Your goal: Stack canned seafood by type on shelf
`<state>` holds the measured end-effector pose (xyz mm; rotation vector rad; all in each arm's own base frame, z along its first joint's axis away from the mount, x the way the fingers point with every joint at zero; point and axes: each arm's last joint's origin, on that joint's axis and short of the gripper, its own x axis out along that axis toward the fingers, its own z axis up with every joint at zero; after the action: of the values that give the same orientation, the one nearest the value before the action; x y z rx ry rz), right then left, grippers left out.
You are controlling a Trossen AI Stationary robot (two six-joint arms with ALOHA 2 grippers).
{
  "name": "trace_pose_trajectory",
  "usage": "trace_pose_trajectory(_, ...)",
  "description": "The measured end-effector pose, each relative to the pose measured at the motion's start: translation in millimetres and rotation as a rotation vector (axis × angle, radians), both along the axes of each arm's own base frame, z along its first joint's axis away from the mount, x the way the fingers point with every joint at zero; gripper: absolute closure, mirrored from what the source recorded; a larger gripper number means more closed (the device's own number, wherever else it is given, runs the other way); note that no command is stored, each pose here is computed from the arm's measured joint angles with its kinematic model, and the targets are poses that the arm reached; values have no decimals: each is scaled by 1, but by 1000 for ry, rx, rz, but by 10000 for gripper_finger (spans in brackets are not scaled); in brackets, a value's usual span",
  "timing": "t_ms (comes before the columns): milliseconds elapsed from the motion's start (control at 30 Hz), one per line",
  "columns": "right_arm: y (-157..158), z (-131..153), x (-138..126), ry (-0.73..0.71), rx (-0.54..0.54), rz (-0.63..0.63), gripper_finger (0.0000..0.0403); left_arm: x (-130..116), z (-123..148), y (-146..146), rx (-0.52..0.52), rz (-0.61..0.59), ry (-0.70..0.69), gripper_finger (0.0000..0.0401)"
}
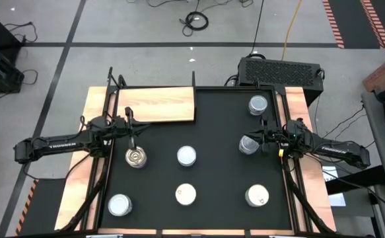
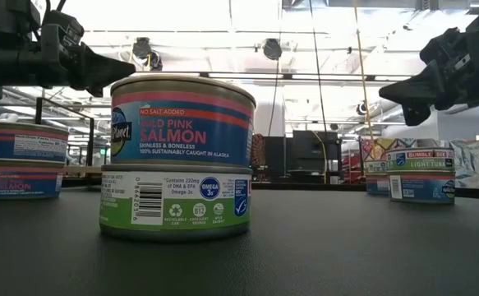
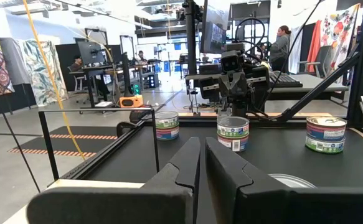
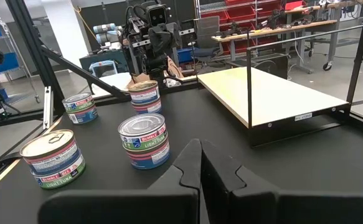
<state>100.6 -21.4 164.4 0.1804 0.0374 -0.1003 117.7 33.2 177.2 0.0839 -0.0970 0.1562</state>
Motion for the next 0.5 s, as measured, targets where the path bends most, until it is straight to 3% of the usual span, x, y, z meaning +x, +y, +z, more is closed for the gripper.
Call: trace_pose_trajectory(500,0,1,0,-7,-25,0,403,0,0,0,0,0,0,373)
